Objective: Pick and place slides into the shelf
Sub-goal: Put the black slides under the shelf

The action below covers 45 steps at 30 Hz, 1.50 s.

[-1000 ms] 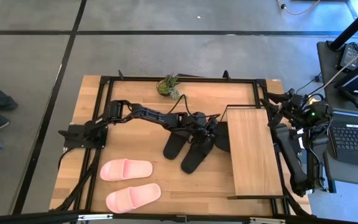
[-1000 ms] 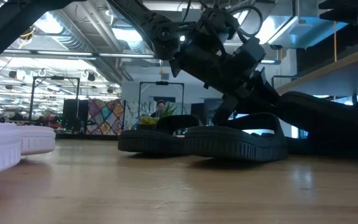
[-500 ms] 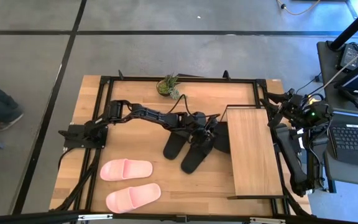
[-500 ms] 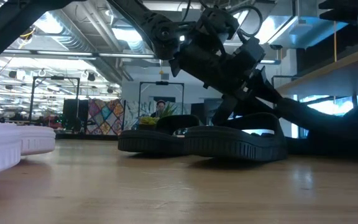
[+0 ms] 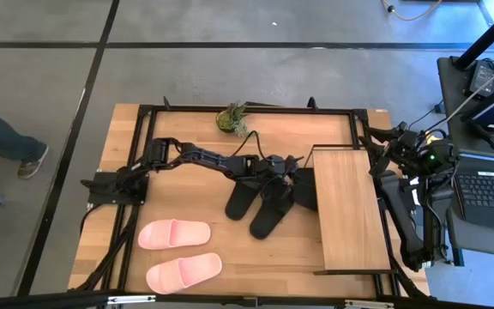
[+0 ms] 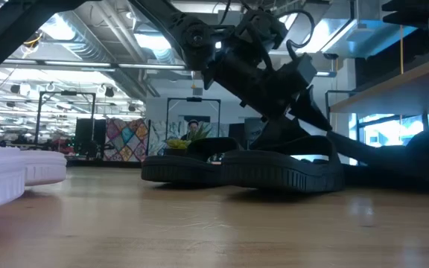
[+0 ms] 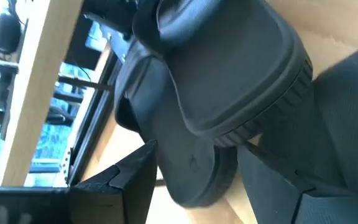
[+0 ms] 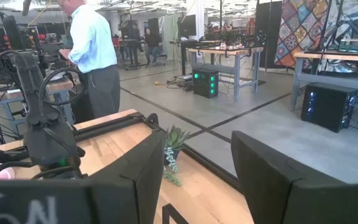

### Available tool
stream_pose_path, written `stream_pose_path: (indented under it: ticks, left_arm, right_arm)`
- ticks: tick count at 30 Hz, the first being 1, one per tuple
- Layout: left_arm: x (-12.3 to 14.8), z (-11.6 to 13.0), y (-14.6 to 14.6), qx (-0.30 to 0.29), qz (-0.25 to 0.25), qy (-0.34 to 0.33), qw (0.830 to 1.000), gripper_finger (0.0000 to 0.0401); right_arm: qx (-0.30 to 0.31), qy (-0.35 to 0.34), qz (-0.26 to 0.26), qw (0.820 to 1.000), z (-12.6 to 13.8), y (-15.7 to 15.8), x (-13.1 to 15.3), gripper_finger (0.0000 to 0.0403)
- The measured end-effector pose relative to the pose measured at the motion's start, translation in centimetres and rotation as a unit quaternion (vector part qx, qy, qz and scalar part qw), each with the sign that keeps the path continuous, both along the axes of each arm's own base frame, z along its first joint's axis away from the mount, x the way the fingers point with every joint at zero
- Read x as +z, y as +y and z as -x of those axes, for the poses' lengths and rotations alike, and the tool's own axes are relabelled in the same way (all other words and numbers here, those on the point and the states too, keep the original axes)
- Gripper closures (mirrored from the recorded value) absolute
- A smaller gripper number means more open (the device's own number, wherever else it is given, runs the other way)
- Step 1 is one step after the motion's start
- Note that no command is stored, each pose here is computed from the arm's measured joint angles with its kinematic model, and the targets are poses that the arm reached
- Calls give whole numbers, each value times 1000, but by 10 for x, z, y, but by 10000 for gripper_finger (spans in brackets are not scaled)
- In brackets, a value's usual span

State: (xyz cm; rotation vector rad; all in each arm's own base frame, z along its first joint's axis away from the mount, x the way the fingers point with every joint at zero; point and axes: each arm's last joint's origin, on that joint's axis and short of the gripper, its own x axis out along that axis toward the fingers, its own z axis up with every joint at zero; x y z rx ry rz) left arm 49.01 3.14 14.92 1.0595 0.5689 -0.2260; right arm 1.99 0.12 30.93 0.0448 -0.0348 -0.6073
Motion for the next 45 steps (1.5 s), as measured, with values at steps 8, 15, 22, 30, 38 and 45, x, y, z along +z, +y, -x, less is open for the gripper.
stream_pose_path:
  ticks: [8,15,22,30,38,45]
  left_arm:
    - [7,8,-2,3,-9,39,999,191]
    - [31,23,4,32,34,70,996,191]
    - [69,53,21,87,77,121,986,191]
    - [97,88,26,147,127,190,962,191]
    - [97,99,26,244,195,212,926,191]
    - [90,114,16,261,191,297,898,191]
  right_arm:
    - [0,0,0,1000,0,0,0,215]
    - [-4,0,1,1000,0,0,0,215]
    - [-4,1,2,1000,0,0,0,215]
    - [-7,1,2,1000,0,0,0,215]
    - [-7,1,2,1000,0,0,0,215]
    - [-8,9,14,1000,0,0,0,215]
